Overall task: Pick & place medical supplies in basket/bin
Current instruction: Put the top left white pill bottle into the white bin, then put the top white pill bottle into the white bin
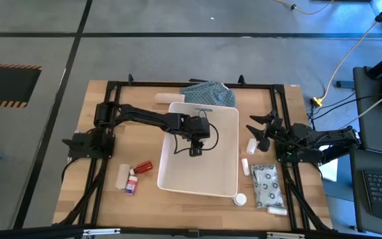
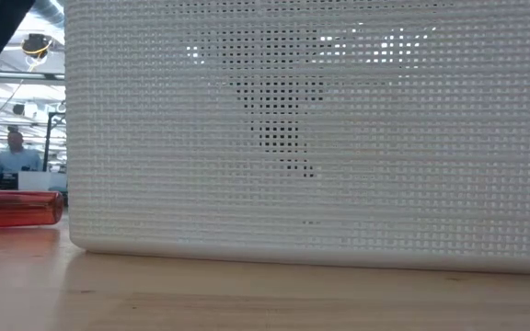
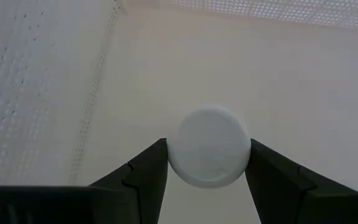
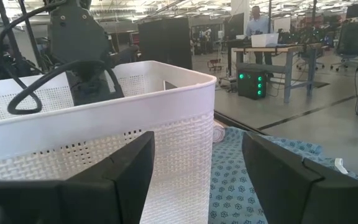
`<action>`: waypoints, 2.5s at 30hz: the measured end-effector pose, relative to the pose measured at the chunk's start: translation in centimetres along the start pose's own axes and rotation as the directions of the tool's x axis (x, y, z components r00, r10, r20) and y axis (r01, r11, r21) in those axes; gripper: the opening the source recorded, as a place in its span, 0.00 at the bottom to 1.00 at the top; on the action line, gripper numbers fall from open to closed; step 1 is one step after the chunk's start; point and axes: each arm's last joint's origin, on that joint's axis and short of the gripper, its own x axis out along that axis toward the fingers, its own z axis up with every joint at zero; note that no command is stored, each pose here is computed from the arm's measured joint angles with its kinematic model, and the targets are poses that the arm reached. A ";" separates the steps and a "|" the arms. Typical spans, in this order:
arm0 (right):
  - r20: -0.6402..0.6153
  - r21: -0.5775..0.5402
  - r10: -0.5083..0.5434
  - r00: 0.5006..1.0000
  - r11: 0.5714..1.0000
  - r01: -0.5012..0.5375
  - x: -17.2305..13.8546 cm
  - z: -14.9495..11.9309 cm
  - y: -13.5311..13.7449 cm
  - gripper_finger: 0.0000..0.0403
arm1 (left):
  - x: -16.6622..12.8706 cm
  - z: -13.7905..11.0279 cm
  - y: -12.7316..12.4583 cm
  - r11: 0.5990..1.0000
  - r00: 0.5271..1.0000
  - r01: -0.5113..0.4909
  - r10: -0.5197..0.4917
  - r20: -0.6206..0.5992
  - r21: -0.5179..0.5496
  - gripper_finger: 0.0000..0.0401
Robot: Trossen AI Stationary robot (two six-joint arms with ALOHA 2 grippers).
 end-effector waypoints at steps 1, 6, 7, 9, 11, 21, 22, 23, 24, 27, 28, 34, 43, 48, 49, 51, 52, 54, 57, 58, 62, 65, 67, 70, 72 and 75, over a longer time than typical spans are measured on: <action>0.000 0.000 0.000 1.000 1.000 0.000 0.0 0.0 0.0 0.60 | -0.1 0.0 0.0 1.000 1.000 -0.003 0.003 0.002 -0.007 0.47; 0.000 0.011 0.000 1.000 1.000 0.000 0.0 0.0 0.0 0.60 | -0.1 0.0 0.1 1.000 1.000 -0.020 0.020 0.005 -0.014 0.49; 0.000 0.024 0.000 1.000 1.000 0.000 0.0 0.0 0.0 0.60 | -0.1 0.0 0.1 1.000 1.000 -0.025 0.025 0.005 -0.013 0.49; 0.000 0.032 0.000 1.000 0.999 0.000 0.0 0.0 0.0 0.60 | -0.1 0.0 0.1 0.999 0.999 -0.033 0.033 0.003 -0.004 0.51; 0.001 0.049 0.000 1.000 0.999 0.000 0.0 0.0 0.0 0.60 | 0.1 -0.3 0.1 0.999 0.999 -0.038 0.039 -0.022 0.011 0.52; 0.000 0.054 0.000 1.000 0.999 0.000 0.0 0.0 0.0 0.60 | -1.3 0.6 0.5 0.986 0.986 -0.146 0.151 -0.070 0.079 0.52; 0.001 0.055 0.000 1.000 0.998 0.000 0.0 0.0 0.0 0.60 | -1.7 0.9 0.5 0.984 0.984 -0.155 0.162 -0.075 0.087 0.52; 0.000 0.055 0.000 1.000 0.999 0.000 0.0 0.0 0.0 0.60 | -2.1 1.3 0.5 0.983 0.983 -0.161 0.168 -0.077 0.090 0.52; 0.000 0.055 0.000 1.000 0.998 0.000 0.0 0.0 0.0 0.60 | -2.5 1.6 0.5 0.982 0.982 -0.167 0.174 -0.072 0.092 0.52; 0.001 0.057 0.000 1.000 0.998 0.000 0.0 0.0 0.0 0.60 | -3.6 2.5 0.6 0.977 0.979 -0.180 0.189 -0.072 0.113 0.52; 0.001 0.057 0.000 1.000 0.998 0.000 0.0 0.0 0.0 0.60 | -4.1 2.8 0.6 0.975 0.978 -0.187 0.196 -0.075 0.117 0.52; -0.002 0.072 0.002 1.000 0.997 -0.002 0.0 0.0 0.0 0.60 | -6.9 4.9 0.8 0.960 0.965 -0.252 0.259 -0.048 0.120 0.52; -0.142 -0.060 -0.006 0.990 0.998 -0.002 0.2 -0.3 0.1 0.60 | -12.1 7.7 0.1 0.957 0.963 -0.270 0.265 0.054 0.108 0.52; -0.304 -0.016 -0.065 0.950 0.998 0.063 0.2 1.1 0.1 0.60 | -17.1 8.2 -0.4 0.943 0.945 -0.303 0.278 0.171 0.139 0.52; -0.336 -0.012 -0.075 0.939 0.997 0.075 0.2 1.5 0.1 0.60 | -18.0 8.2 -0.5 0.943 0.942 -0.304 0.276 0.190 0.138 0.52; -0.391 -0.014 -0.092 0.916 0.996 0.093 0.2 2.6 0.2 0.60 | -20.0 7.9 -0.4 0.945 0.936 -0.302 0.270 0.225 0.122 0.52; -0.424 -0.029 -0.101 0.900 0.995 0.099 0.2 3.0 0.3 0.60 | -20.9 7.7 -0.4 0.948 0.934 -0.299 0.266 0.239 0.113 0.52; -0.453 -0.040 -0.072 0.889 0.997 0.060 0.7 4.2 0.7 0.60 | -22.8 7.3 -0.4 0.951 0.927 -0.294 0.261 0.268 0.092 0.52; -0.514 -0.042 0.027 0.857 0.997 -0.057 1.6 6.4 1.8 0.60 | -24.9 6.7 -0.2 0.953 0.916 -0.297 0.264 0.303 0.068 0.52; -0.530 -0.034 0.043 0.847 0.997 -0.072 1.9 7.1 2.1 0.60 | -25.4 6.4 -0.2 0.954 0.917 -0.294 0.263 0.300 0.063 0.52; -0.638 -0.102 0.020 0.770 0.989 -0.110 3.6 9.3 3.3 0.60 | -26.3 5.9 -0.1 0.955 0.918 -0.292 0.264 0.297 0.052 0.52; -0.747 -0.241 -0.049 0.662 0.949 -0.202 4.8 10.2 4.1 0.60 | -26.4 5.7 -0.1 0.955 0.924 -0.292 0.265 0.277 0.059 0.52; -0.816 -0.327 -0.107 0.568 0.895 -0.302 5.5 10.5 4.5 0.60 | -26.2 5.5 -0.1 0.955 0.929 -0.290 0.266 0.256 0.062 0.52; -0.886 -0.380 -0.192 0.421 0.822 -0.425 6.3 9.9 5.0 0.60 | -25.6 5.5 -0.1 0.958 0.936 -0.285 0.268 0.228 0.044 0.52; -0.909 -0.375 -0.221 0.354 0.803 -0.463 6.8 9.0 5.3 0.60 | -25.2 5.1 -0.1 0.959 0.945 -0.282 0.270 0.184 0.038 0.52; -0.947 -0.308 -0.209 0.243 0.801 -0.513 7.3 7.1 5.6 0.60 | -24.9 4.8 -0.1 0.960 0.952 -0.280 0.274 0.137 0.026 0.52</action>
